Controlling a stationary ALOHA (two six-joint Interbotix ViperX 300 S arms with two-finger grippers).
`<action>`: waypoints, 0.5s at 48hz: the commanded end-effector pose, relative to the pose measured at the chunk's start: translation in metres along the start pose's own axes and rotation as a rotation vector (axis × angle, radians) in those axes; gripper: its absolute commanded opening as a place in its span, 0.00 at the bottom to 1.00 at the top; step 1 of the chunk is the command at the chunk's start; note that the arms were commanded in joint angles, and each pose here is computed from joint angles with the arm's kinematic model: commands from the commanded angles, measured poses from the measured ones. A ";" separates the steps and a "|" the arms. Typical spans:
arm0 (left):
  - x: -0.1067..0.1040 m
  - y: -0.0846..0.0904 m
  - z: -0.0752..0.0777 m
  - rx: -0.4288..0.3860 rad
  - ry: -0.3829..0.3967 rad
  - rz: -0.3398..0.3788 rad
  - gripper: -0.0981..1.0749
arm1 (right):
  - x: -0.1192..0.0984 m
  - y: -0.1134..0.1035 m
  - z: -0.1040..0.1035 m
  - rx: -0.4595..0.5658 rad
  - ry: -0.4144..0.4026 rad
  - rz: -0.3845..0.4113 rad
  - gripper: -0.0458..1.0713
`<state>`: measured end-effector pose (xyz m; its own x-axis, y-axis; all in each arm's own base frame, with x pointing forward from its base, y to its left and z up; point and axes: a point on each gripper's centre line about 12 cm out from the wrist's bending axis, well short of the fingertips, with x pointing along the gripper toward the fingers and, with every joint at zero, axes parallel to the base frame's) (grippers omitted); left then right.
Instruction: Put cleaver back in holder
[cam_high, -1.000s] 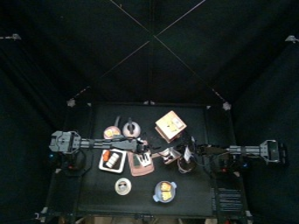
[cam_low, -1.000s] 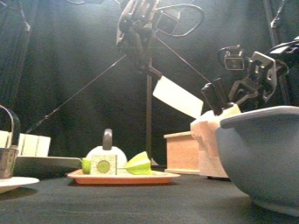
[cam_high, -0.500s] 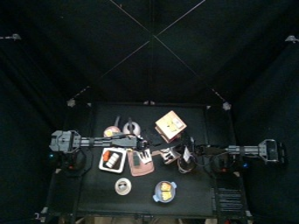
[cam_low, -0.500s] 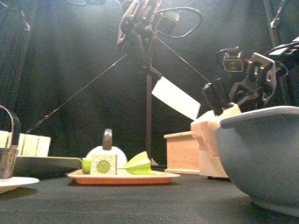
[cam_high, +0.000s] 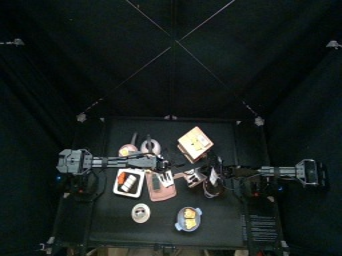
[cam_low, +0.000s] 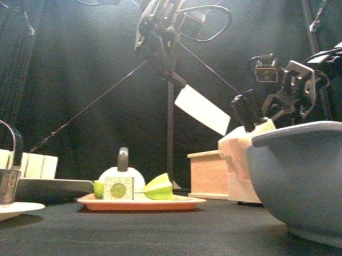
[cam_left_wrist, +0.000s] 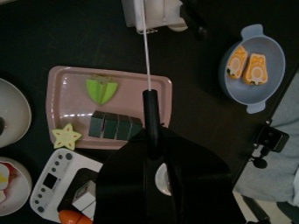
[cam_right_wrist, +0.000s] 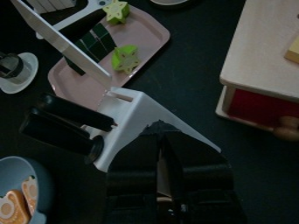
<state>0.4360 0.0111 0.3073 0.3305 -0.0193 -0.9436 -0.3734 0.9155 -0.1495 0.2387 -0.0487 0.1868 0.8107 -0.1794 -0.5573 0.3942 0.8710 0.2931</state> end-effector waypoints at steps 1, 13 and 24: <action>-0.016 -0.003 0.007 0.001 -0.048 -0.020 0.43 | -0.001 0.002 0.006 0.001 -0.020 0.008 0.32; -0.013 -0.003 0.007 0.002 -0.040 -0.017 0.43 | -0.001 0.002 0.002 0.002 -0.009 0.011 0.32; -0.011 -0.004 0.007 0.001 -0.034 -0.022 0.43 | 0.000 0.001 -0.001 0.005 0.000 0.008 0.32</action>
<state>0.4380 0.0107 0.3019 0.3176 -0.0241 -0.9479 -0.3741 0.9154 -0.1486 0.2367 -0.0479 0.1836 0.8059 -0.1771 -0.5650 0.3969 0.8697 0.2934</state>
